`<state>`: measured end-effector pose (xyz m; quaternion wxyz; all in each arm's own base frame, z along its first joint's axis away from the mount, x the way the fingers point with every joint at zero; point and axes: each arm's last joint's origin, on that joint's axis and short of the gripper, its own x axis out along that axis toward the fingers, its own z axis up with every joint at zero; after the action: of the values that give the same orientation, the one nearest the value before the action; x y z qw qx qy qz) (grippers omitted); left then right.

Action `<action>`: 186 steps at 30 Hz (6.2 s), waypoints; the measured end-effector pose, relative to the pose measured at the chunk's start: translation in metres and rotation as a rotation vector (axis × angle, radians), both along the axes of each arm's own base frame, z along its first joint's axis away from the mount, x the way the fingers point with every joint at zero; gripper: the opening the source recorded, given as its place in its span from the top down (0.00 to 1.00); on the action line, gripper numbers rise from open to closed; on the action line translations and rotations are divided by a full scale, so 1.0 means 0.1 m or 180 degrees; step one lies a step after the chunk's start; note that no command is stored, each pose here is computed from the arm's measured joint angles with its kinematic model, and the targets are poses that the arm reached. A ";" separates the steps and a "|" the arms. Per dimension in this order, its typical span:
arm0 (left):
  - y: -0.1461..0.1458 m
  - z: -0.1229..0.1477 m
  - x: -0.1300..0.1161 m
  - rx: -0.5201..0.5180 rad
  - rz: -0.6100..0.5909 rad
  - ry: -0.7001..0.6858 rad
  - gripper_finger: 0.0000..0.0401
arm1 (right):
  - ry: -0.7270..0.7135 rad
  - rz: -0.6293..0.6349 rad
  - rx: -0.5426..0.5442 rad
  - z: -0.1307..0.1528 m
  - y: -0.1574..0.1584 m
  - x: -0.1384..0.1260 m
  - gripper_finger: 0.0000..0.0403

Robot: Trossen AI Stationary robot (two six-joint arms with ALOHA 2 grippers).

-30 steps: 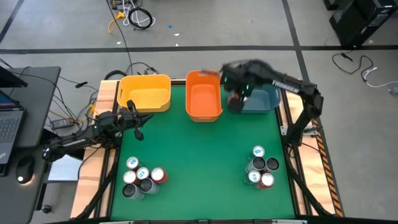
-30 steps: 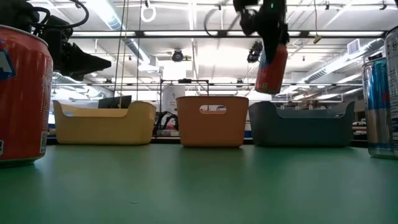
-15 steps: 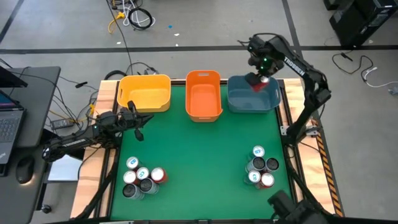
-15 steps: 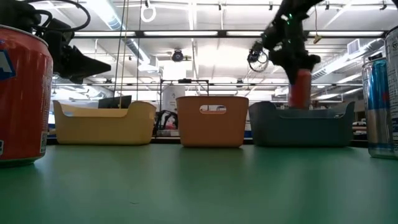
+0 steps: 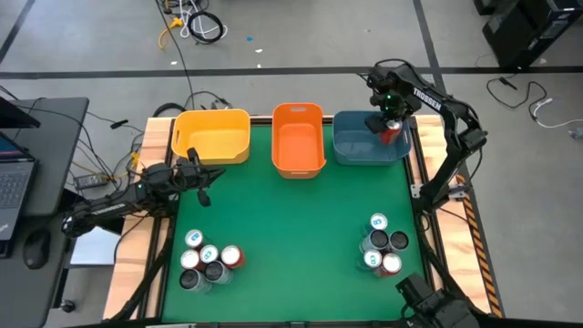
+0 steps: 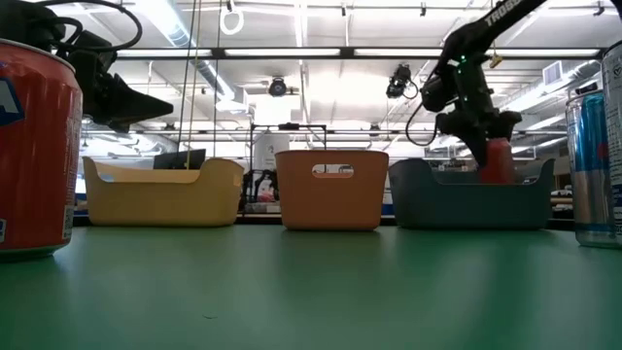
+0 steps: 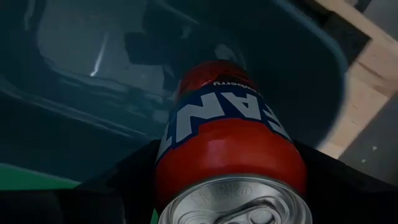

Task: Sort soda cans
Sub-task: Put the orange soda can into the blue bin, then put the blue soda can into the orange bin

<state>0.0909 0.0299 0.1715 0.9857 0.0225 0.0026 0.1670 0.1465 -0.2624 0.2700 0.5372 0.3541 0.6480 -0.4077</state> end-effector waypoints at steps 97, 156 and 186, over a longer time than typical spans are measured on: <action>0.02 -0.13 0.07 -0.0237 -0.0044 0.0435 0.96 | -0.1035 0.1806 0.0573 0.88 2.87 1.46 0.33; 0.02 -0.06 0.10 -0.0075 -0.0122 0.0279 0.96 | 0.0259 0.1047 0.0572 -0.18 3.23 1.04 0.17; 0.02 -0.06 0.10 -0.0039 -0.0124 0.0286 0.96 | -0.0509 0.1350 0.0388 0.13 2.85 1.32 0.50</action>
<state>0.1008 0.0319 0.1652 0.9878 0.0241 0.0474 0.1467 0.2787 0.0223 0.2832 0.6380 0.2729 0.6867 -0.2164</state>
